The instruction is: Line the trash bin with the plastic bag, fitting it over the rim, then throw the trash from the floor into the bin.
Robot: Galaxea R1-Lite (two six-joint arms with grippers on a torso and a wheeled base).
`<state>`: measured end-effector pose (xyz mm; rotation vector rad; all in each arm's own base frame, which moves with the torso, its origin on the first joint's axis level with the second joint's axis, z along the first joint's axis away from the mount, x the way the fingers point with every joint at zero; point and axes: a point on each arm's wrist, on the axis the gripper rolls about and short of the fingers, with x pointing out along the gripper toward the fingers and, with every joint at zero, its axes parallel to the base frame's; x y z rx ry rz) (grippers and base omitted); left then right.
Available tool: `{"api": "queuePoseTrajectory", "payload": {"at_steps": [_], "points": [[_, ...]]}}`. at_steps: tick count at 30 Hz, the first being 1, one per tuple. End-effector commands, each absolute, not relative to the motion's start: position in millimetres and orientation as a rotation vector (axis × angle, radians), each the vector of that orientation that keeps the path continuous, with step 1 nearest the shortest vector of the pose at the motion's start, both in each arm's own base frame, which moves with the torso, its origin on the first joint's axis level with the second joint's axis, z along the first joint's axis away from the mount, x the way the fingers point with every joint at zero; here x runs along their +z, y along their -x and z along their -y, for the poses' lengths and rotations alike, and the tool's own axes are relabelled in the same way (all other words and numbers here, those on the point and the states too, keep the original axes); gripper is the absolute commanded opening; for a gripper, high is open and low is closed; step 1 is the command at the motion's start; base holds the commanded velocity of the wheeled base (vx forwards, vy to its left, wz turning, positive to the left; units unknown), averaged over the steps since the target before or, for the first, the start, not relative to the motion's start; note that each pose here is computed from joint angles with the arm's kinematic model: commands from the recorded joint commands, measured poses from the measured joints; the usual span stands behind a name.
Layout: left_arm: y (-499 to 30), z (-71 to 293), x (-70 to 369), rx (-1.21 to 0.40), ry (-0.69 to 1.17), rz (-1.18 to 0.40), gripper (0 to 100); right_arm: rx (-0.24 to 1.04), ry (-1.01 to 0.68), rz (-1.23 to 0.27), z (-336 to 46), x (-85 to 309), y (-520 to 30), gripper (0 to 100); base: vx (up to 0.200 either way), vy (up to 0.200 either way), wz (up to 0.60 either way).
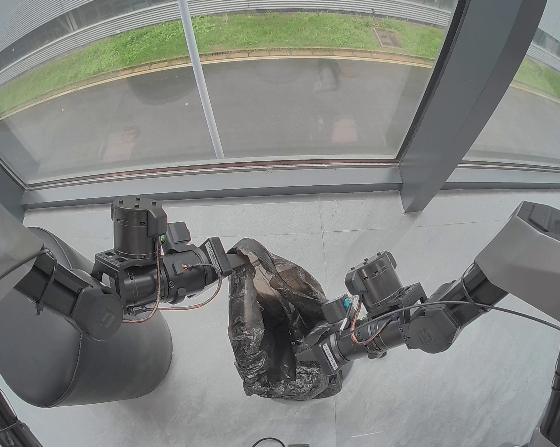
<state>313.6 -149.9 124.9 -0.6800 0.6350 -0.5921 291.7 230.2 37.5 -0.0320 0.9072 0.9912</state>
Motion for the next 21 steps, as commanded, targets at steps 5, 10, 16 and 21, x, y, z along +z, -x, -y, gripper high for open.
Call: {"api": "queuePoseTrajectory", "payload": {"at_steps": [5,10,16,21], "points": [[-321.2,152.6,111.3,-0.578,0.678,-0.661,0,0.963,0.039,-0.933,-231.0,18.8,-303.4,0,0.0,0.0,0.0],[-322.2,153.1,105.3,-0.575,0.677,-0.675,0,0.959,0.041,-0.955,-229.5,12.9,-301.4,0,0.0,0.0,0.0],[-313.8,154.0,95.8,-0.564,0.672,-0.719,0,0.951,0.049,-1.001,-219.1,8.3,-286.1,0,0.0,0.0,0.0],[-305.5,151.2,83.9,-0.542,0.664,-0.768,0,0.932,0.056,-0.953,-209.1,7.2,-271.6,0,0.0,0.0,0.0]]}}
